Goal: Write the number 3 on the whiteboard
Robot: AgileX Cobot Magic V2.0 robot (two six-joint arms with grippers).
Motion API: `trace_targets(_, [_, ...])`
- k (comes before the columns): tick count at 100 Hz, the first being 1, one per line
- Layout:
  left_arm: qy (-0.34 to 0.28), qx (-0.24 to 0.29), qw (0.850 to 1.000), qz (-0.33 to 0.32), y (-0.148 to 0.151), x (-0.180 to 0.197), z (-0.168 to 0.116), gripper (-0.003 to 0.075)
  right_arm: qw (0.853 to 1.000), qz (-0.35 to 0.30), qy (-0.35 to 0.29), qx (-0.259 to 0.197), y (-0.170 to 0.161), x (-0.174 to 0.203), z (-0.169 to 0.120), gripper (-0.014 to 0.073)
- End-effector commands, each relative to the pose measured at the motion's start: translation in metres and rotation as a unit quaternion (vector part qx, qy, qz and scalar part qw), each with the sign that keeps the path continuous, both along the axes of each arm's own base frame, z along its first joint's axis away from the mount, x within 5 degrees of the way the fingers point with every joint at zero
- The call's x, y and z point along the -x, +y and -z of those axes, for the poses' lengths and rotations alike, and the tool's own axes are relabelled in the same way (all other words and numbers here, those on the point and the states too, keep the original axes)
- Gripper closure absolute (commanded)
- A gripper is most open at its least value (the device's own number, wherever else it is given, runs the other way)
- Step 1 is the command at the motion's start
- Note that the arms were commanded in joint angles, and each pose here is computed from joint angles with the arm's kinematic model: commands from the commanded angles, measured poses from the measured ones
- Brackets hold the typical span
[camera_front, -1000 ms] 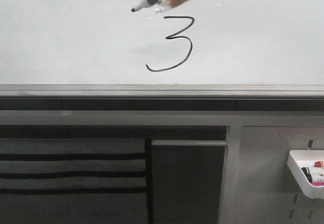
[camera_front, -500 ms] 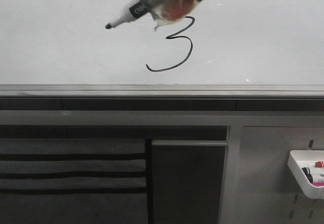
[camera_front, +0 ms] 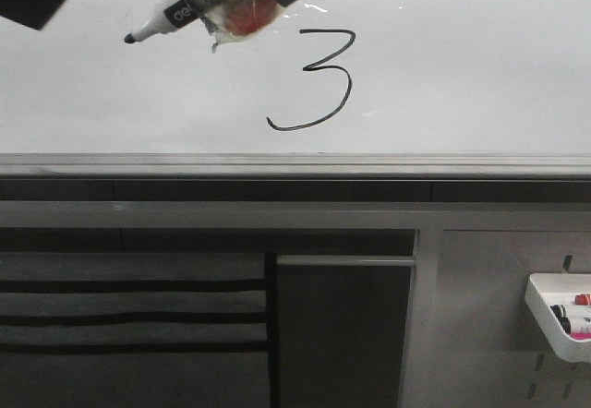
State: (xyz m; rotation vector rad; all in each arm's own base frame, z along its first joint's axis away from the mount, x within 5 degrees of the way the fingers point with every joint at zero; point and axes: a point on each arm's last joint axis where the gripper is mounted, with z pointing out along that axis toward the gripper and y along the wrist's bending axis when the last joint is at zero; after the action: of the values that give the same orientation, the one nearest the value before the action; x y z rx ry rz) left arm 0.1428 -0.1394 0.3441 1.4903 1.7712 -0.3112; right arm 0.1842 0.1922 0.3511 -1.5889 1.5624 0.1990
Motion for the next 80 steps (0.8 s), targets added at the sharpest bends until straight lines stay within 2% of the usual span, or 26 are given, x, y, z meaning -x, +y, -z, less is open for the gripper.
trace_targets(1, [-0.054,-0.003,0.998,0.034,-0.016,-0.008,-0.012,0.0289,0.998,0.007,-0.042,-0.037,-0.001,0.0,-0.019,0.0643])
trace_targets(18, [-0.091,-0.013,0.994,0.054,-0.04,-0.023,-0.01,0.0289,0.998,0.006,-0.042,-0.036,-0.001,0.0,-0.018,0.0643])
trace_targets(42, [-0.079,-0.035,0.995,0.056,-0.054,-0.039,0.001,0.03,0.999,0.006,-0.041,-0.035,-0.001,0.0,-0.018,0.0643])
trace_targets(80, [-0.078,-0.036,0.995,0.056,-0.054,-0.039,0.002,0.0599,0.999,0.005,-0.038,-0.035,-0.001,0.0,-0.018,0.0643])
